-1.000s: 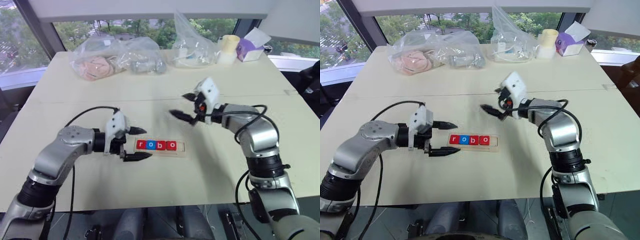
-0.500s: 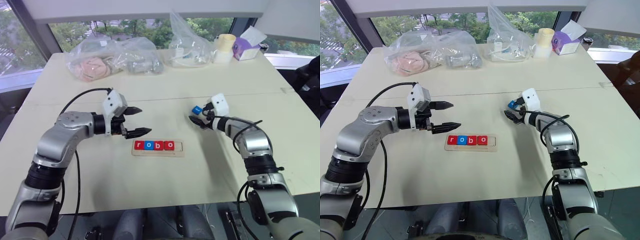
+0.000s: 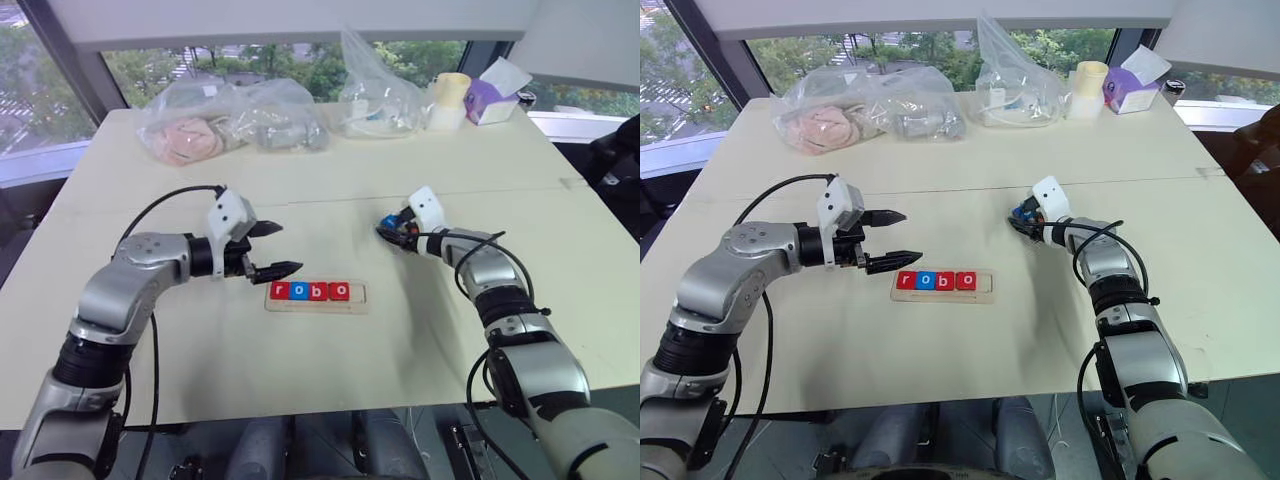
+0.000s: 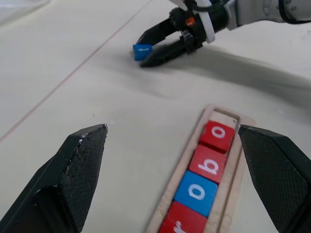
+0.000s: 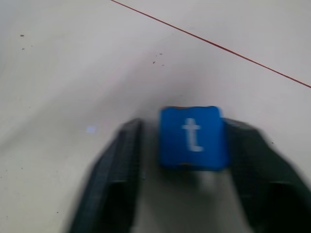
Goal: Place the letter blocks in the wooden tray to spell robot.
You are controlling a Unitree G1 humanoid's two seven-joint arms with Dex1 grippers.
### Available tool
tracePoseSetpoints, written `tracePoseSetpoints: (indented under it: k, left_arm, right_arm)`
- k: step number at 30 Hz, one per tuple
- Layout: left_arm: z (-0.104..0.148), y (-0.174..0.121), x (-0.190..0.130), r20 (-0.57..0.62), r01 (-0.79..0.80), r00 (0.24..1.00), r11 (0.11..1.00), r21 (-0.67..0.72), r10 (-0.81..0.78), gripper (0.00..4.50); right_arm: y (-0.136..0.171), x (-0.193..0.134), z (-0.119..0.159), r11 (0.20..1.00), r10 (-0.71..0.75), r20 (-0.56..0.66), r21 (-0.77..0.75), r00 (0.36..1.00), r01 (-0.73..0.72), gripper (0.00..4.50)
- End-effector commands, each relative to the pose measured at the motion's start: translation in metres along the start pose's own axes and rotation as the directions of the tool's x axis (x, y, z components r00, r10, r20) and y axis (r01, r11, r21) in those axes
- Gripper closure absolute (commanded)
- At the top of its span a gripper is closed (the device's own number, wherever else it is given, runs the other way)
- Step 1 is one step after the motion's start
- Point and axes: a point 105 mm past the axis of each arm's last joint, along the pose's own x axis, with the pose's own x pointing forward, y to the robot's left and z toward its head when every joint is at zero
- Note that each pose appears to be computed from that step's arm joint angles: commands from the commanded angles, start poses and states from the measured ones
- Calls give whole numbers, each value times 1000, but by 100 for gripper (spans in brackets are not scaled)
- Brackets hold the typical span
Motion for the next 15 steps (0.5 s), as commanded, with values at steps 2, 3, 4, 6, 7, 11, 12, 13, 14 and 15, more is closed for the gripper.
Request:
tracePoseSetpoints:
  k: [2, 3, 4, 6, 7, 11, 12, 13, 14, 15]
  left_arm:
    - [14, -6, 0, 32, 18, 999, 998, 56, -20, 0]
    - [14, -9, 1, 25, 38, 999, 997, 70, -40, 0]
    - [14, -11, 2, 20, 51, 998, 995, 80, -53, 0]
    - [13, -21, 3, 4, 98, 995, 989, 107, -99, 0]
    - [12, -27, 3, -8, 129, 992, 984, 122, -129, 0]
    - [16, -43, 9, 20, 196, 980, 974, 111, -200, 0]
    - [17, -45, 10, 21, 209, 977, 971, 114, -213, 0]
    - [17, -48, 11, 22, 225, 973, 967, 118, -229, 0]
    - [18, -50, 12, 21, 241, 969, 963, 121, -246, 0]
    - [15, -53, 13, 0, 265, 964, 955, 130, -267, 0]
  right_arm:
    - [-5, -4, 12, 999, -51, 41, 7, 998, 50, 331]
    - [-9, -7, 18, 996, -87, 64, 20, 994, 86, 331]
    - [-11, -9, 22, 993, -113, 79, 30, 990, 111, 331]
    - [-19, -19, 33, 976, -209, 110, 85, 972, 200, 331]
    - [-20, -29, 39, 961, -262, 126, 126, 957, 247, 331]
    - [5, -80, 46, 892, -410, 148, 270, 900, 362, 331]
    - [16, -88, 43, 885, -413, 125, 288, 902, 365, 331]
    - [28, -95, 37, 880, -408, 95, 304, 908, 364, 331]
    - [39, -102, 31, 871, -405, 59, 329, 912, 365, 331]
    - [50, -109, 24, 857, -406, 20, 354, 914, 374, 331]
